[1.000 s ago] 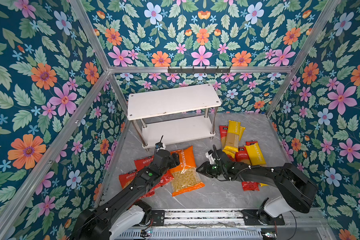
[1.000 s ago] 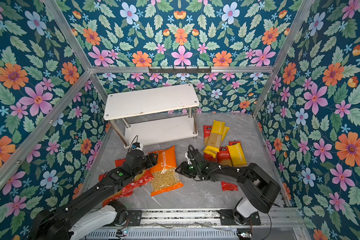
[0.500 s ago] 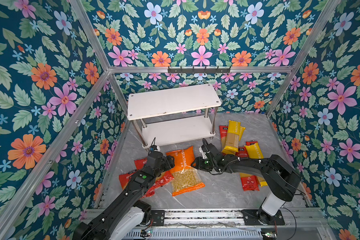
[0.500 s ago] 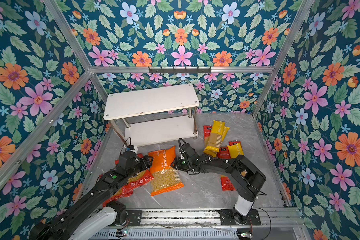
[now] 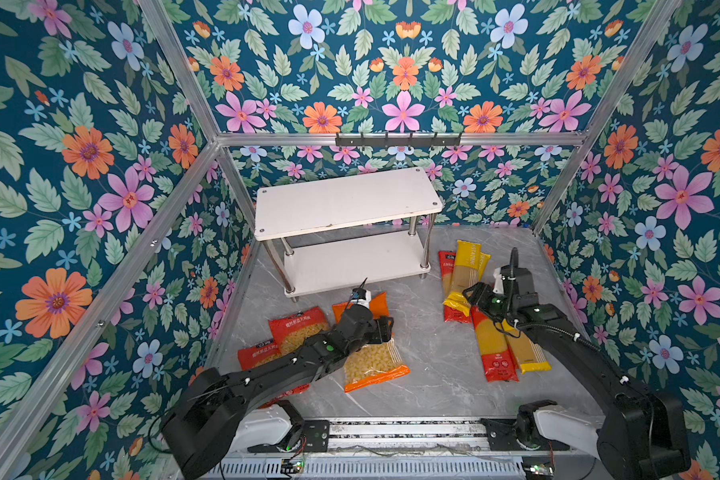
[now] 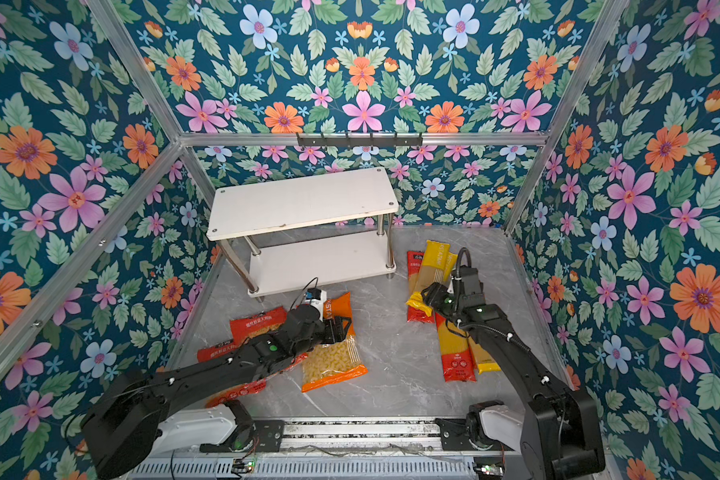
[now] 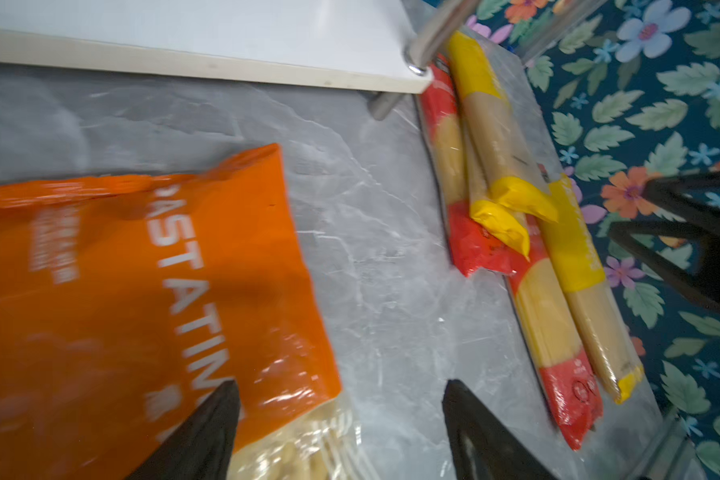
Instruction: Place and organize the pasta boxes and bags onto the shelf
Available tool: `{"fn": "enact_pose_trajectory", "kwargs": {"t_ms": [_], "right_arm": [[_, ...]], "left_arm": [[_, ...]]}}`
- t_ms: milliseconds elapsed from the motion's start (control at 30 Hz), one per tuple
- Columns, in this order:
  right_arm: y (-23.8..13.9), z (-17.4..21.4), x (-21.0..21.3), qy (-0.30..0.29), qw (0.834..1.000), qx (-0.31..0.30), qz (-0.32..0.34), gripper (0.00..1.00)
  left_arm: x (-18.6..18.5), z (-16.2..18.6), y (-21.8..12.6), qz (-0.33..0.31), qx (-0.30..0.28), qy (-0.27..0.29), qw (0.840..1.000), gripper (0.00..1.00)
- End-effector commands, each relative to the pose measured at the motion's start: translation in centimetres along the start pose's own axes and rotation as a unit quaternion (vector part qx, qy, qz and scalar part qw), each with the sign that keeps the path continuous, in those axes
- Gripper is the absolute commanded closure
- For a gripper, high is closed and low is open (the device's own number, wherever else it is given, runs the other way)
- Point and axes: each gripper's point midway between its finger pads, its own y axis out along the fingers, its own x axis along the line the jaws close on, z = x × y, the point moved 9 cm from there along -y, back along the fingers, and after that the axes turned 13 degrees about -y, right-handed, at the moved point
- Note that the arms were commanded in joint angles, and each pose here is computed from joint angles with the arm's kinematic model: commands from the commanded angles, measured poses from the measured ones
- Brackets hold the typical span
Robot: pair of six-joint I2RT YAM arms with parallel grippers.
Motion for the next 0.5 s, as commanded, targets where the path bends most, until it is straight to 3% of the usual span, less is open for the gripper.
{"fn": "enact_pose_trajectory", "kwargs": {"t_ms": [0,200,467], "right_arm": [[0.6,-1.1,-1.7,0.022,1.000,0.014,-0.017,0.33],[3.8,-3.3,-2.3,0.026,0.999,0.022,0.000,0.33],[6.9,-3.6,-3.1,0.035,0.998,0.043,0.004,0.35]], "left_arm": [[-2.6,-0.4,1.6,0.038,-0.016,0.013,0.999,0.20],[-3.2,1.8,3.7,0.037,0.018,-0.006,0.999,0.20],[-2.8,2.0,3.4,0.029,0.015,-0.001,0.999,0.20]]}}
